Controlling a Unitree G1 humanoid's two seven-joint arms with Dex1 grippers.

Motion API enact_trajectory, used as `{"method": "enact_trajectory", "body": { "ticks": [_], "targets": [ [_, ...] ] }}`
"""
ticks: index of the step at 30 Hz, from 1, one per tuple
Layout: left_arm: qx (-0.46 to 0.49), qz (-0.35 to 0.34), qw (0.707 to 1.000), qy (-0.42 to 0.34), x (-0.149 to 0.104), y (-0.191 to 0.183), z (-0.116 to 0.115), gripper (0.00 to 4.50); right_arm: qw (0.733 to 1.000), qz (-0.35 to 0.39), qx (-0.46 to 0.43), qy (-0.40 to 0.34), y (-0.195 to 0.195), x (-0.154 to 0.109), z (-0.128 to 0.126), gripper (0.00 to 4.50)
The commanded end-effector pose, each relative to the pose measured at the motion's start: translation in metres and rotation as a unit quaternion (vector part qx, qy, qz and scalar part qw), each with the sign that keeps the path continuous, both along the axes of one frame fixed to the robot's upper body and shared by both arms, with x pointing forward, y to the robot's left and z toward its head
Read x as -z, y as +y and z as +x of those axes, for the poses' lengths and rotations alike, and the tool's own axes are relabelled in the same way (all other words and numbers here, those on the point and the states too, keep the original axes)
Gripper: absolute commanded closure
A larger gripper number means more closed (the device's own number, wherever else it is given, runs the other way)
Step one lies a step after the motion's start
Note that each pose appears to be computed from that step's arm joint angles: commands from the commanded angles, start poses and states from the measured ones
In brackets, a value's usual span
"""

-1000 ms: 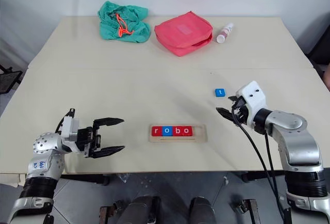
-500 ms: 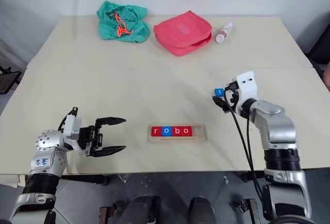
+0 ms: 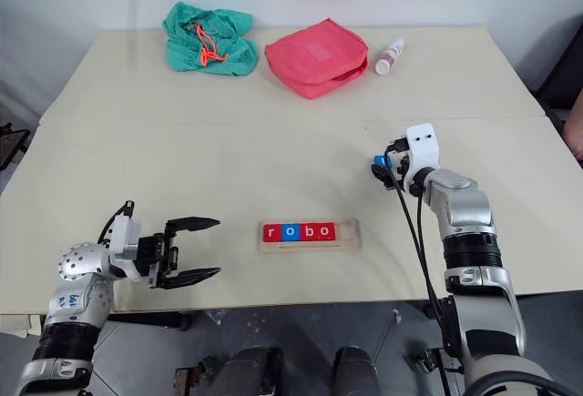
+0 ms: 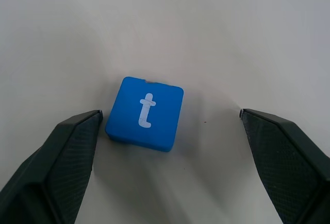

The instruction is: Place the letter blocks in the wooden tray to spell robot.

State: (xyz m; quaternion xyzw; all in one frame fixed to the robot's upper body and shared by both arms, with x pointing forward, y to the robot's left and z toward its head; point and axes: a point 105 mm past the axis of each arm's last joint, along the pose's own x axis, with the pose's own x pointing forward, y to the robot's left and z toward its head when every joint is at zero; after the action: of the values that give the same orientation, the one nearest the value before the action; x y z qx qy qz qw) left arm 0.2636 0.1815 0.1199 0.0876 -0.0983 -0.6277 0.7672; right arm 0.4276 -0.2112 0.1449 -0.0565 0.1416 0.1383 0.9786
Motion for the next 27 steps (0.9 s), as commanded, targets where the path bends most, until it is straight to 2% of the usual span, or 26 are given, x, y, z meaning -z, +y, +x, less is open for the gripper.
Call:
{"method": "enact_trajectory", "body": {
  "ticks": [1,6,10,15,21,27],
  "targets": [
    [-0.006,-0.005,1.0,-0.02,-0.008,0.003,-0.003,0.0,1.0,0.004,0.001,0.0,0.003,0.002,0.001,0.05],
    [-0.005,-0.006,1.0,-0.02,-0.008,0.003,-0.004,0.0,1.0,0.007,0.003,0.001,0.007,0.005,0.001,0.05],
    [-0.002,-0.007,1.0,-0.02,-0.009,0.003,-0.003,0.0,1.0,0.012,0.01,0.0,0.012,0.008,0.001,1.2],
    [0.001,-0.006,1.0,-0.019,-0.009,0.007,-0.003,0.0,1.0,0.019,0.014,-0.011,0.014,0.004,-0.001,2.94],
    [-0.015,-0.005,0.999,-0.029,-0.011,0.015,0.0,0.0,0.998,0.039,0.016,-0.05,0.016,-0.017,-0.01,3.04],
    [-0.031,-0.015,0.998,-0.045,-0.01,0.02,0.0,0.0,0.996,0.045,-0.01,-0.077,0.018,-0.031,-0.048,3.04]
  ]
}}
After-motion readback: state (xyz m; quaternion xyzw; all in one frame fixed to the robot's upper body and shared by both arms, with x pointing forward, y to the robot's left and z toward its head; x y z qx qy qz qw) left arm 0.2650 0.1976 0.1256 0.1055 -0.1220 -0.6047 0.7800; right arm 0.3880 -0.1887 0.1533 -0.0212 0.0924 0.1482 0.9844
